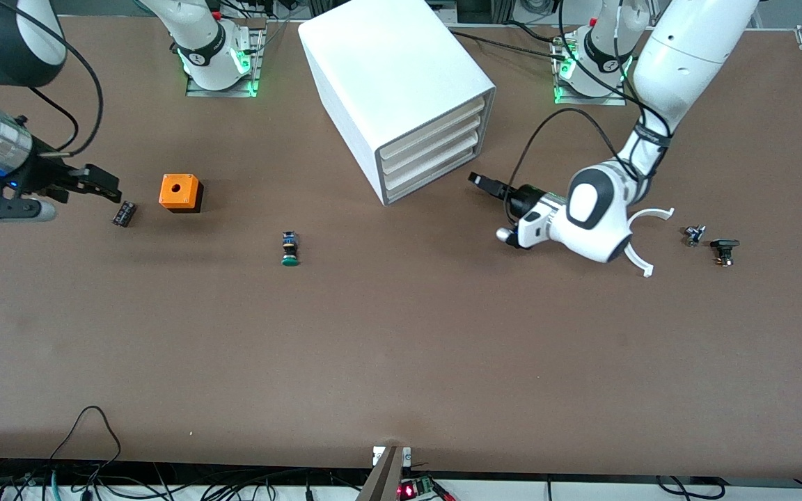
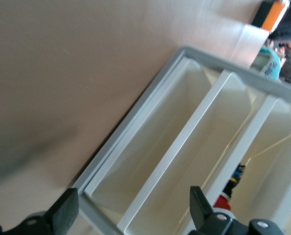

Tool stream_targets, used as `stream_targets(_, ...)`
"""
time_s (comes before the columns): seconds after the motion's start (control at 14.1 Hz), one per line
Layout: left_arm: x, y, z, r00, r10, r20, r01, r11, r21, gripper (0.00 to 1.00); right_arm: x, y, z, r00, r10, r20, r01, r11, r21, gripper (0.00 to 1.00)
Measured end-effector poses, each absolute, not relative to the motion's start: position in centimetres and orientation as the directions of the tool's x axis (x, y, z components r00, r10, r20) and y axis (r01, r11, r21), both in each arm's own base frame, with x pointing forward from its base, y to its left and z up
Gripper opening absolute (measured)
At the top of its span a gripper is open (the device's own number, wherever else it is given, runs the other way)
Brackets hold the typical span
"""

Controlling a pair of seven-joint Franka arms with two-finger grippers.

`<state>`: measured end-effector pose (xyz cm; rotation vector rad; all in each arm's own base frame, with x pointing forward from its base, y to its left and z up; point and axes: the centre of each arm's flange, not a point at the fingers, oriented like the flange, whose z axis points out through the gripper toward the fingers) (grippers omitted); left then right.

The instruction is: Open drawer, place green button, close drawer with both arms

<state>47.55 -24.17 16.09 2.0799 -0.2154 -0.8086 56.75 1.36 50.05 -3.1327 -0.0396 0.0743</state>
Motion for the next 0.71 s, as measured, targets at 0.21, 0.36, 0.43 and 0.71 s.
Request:
stream_targets(0.21, 44.9, -26.6, 15.1, 0.765, -0.438, -0.473, 0.152, -0.591, 0.793, 1.00, 57.9, 7.1, 47.6, 0.998, 0.056, -0.035, 0.055, -0.998, -0.008, 1.00)
stream_targets(0.36, 43.5, -27.7, 14.6, 0.764, -0.431, -0.480, 0.166, -0.588, 0.792, 1.00, 58.4, 11.1, 45.5, 0.997, 0.071, -0.029, 0.071, -0.997, -0.007, 1.00)
stream_targets(0.43, 42.7, -28.2, 14.4, 0.764, -0.424, -0.486, 0.177, -0.586, 0.790, 1.00, 58.6, 12.8, 44.2, 0.995, 0.091, -0.031, 0.090, -0.996, -0.008, 1.00)
stream_targets(0.71, 40.5, -29.8, 13.3, 0.769, -0.397, -0.500, 0.197, -0.598, 0.777, 0.89, 59.1, 17.6, 38.3, 0.990, 0.125, -0.058, 0.126, -0.992, 0.002, 1.00)
